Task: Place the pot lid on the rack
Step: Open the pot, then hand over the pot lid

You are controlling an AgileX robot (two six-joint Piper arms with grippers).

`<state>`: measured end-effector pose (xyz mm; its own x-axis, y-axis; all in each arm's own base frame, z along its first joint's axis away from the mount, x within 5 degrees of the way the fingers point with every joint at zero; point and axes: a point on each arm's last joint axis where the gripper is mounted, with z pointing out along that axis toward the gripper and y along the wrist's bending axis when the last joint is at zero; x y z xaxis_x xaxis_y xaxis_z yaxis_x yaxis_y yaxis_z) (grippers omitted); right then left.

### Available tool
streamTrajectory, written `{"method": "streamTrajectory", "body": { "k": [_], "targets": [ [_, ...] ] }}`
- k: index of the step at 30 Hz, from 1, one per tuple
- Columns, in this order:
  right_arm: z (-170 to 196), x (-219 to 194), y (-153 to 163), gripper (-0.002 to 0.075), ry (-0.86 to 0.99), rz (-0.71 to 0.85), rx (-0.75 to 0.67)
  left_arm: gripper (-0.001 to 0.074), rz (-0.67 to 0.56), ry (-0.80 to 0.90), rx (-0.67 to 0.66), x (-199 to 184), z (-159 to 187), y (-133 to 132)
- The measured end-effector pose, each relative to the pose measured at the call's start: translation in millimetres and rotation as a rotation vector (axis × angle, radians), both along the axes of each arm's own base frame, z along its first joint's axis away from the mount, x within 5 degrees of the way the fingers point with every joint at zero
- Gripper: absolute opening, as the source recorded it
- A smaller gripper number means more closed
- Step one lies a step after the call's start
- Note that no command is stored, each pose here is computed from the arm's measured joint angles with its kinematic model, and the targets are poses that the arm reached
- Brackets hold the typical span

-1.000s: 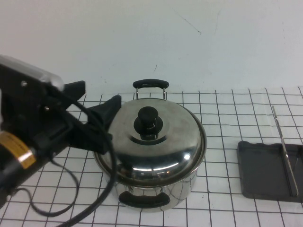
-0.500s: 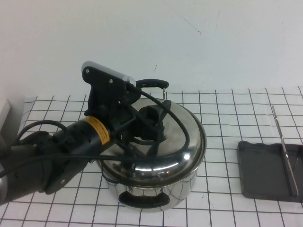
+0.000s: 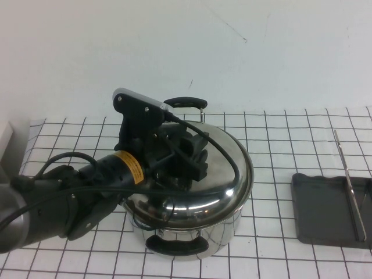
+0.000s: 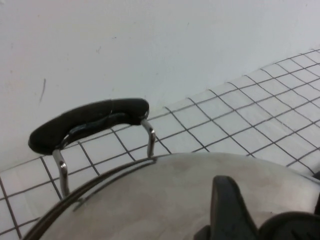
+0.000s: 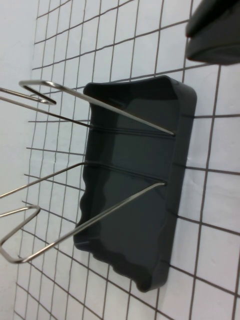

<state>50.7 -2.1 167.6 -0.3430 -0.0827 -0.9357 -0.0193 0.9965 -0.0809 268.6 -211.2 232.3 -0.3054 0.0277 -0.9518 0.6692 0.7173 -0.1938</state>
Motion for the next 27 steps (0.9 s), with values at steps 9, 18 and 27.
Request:
{"method": "streamTrajectory", "body": {
  "k": [9, 18, 27],
  "targets": [
    [0.0, 0.0, 0.0, -0.0003, 0.000, 0.000, 0.000, 0.0313, -0.020, -0.069, 0.052, -0.4, 14.6, -0.4],
    [0.0, 0.0, 0.0, -0.0003, 0.000, 0.000, 0.000, 0.0313, -0.089, -0.304, -0.151, -20.6, 107.9, 3.8],
    [0.0, 0.0, 0.0, -0.0003, 0.000, 0.000, 0.000, 0.0313, -0.095, 0.006, -0.455, -19.5, 104.1, -1.5]
  ]
}}
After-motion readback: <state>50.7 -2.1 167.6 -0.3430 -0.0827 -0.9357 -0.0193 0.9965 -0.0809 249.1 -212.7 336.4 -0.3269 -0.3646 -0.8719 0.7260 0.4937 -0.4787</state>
